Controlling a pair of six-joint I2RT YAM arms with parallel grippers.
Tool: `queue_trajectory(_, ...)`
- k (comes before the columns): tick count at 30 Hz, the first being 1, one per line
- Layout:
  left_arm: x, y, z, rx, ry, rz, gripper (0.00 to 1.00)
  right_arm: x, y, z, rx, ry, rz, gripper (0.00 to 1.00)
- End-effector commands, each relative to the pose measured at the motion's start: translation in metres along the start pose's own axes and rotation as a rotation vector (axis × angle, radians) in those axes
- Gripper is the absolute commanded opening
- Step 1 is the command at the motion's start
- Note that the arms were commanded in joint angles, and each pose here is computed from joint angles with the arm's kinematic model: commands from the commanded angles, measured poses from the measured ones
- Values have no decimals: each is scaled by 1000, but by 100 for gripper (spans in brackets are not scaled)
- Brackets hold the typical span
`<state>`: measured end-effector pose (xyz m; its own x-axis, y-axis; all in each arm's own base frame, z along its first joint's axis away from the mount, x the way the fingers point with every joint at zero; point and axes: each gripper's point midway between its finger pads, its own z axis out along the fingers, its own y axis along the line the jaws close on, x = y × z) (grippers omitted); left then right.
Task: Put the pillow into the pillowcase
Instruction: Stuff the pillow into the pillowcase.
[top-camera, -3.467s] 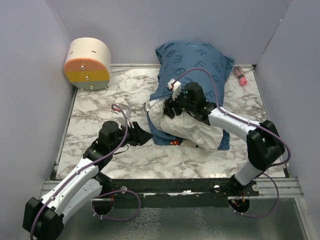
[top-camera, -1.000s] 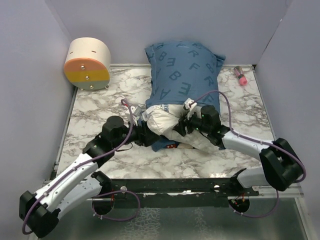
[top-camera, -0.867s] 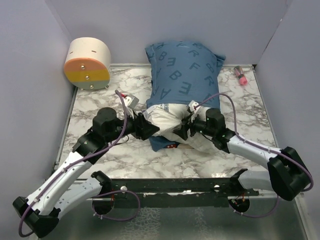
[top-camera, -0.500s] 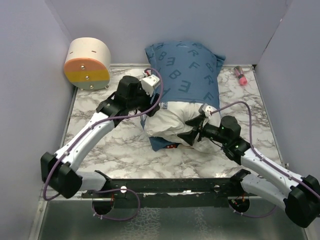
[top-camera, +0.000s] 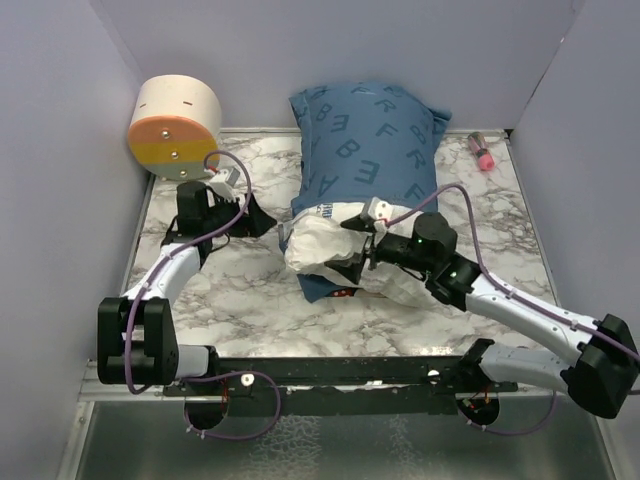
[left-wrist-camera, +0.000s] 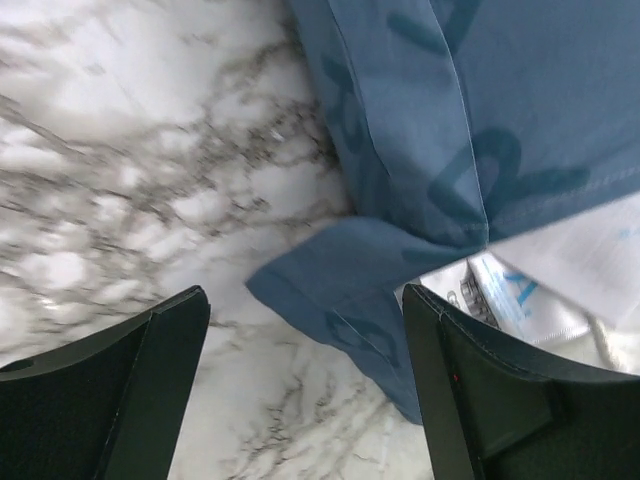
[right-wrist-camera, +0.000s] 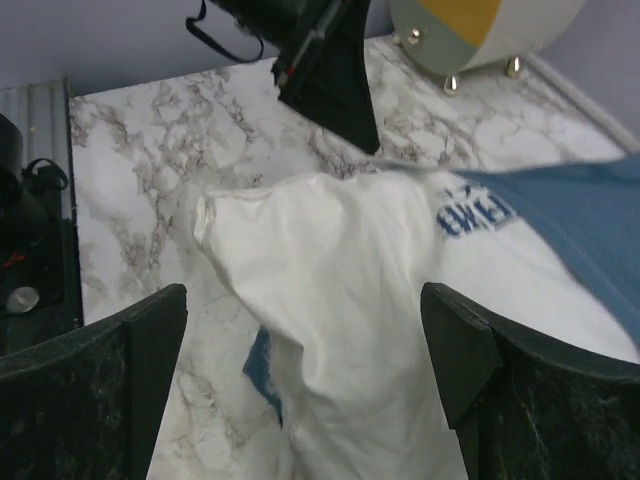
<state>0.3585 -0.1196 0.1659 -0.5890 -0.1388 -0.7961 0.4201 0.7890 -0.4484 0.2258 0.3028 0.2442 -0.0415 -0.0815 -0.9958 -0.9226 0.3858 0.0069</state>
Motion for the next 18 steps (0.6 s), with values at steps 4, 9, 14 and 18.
queue_trajectory(4, 11, -36, 8, 294, -84, 21, 81, -1, 6, 42, -74, -5, -562, 100)
queue_trajectory(9, 19, -18, 13, 242, -141, 256, 83, 46, -37, 67, 21, 222, -673, 96)
queue_trajectory(14, 36, -20, 24, 348, -106, 350, 81, 43, -90, 53, 377, 265, -495, 13)
queue_trajectory(18, 53, -40, 29, 456, -86, 407, 80, 24, -91, 18, 443, 112, -362, 3)
